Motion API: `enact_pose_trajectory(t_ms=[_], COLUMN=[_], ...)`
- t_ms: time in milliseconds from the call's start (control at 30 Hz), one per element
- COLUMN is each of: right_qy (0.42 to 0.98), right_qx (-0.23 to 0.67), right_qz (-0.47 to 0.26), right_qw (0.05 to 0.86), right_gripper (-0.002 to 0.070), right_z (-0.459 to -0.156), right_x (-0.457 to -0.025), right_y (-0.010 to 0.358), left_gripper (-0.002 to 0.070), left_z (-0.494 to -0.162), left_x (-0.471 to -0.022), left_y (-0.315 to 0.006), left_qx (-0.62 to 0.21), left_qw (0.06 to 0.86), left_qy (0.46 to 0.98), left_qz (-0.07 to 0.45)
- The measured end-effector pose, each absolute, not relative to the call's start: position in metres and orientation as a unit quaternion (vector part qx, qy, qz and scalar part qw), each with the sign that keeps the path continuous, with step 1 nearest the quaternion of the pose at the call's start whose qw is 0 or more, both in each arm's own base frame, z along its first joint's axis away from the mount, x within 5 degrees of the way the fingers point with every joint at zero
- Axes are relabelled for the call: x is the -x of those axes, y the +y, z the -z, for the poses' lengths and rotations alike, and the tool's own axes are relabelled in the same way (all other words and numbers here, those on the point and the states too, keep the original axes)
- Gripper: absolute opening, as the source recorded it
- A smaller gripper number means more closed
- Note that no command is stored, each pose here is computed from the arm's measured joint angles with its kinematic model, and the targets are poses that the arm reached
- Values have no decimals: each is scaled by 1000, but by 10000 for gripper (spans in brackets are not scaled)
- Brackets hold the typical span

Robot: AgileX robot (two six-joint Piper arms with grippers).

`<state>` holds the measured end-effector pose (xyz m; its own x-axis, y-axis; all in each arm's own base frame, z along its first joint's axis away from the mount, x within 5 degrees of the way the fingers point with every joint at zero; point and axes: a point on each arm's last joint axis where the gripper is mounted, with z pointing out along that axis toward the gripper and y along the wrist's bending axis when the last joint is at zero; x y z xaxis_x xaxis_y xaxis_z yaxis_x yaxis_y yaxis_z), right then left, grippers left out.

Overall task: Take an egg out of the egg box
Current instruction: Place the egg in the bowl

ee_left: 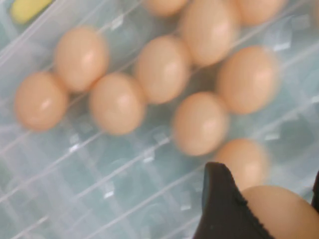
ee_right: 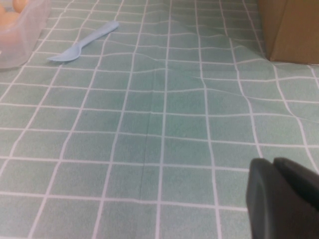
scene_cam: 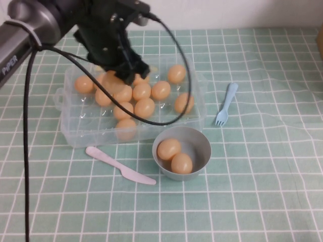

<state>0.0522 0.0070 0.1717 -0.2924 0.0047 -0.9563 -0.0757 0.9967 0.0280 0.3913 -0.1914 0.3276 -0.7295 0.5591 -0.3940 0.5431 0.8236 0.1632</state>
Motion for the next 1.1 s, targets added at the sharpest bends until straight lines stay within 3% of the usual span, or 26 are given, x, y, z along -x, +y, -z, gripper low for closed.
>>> enact_pose_trajectory(t_ms=[267,500,867,1100], right_qy=[803,803,803,803], right_qx=[22,22,22,22], right_qz=[-34,-34,-34,-34], right_qw=[594,594,594,594], right_gripper=[-17,-17,-17,-17], right_z=[-172,-172,-172,-172], right_x=[-52,-52,-52,-52], right_y=[7,7,7,7], left_gripper=[315,315,315,312], left_z=[-337,-298,-245,-237], left_x=[-343,-333,-340,-339], left_y=[-261,-300,-318,-323], left_qx=[-388,-438,-452,-449], left_qw=[226,181,127,112], left_qy=[893,880,883,886], left_qz=[15,18,4,23])
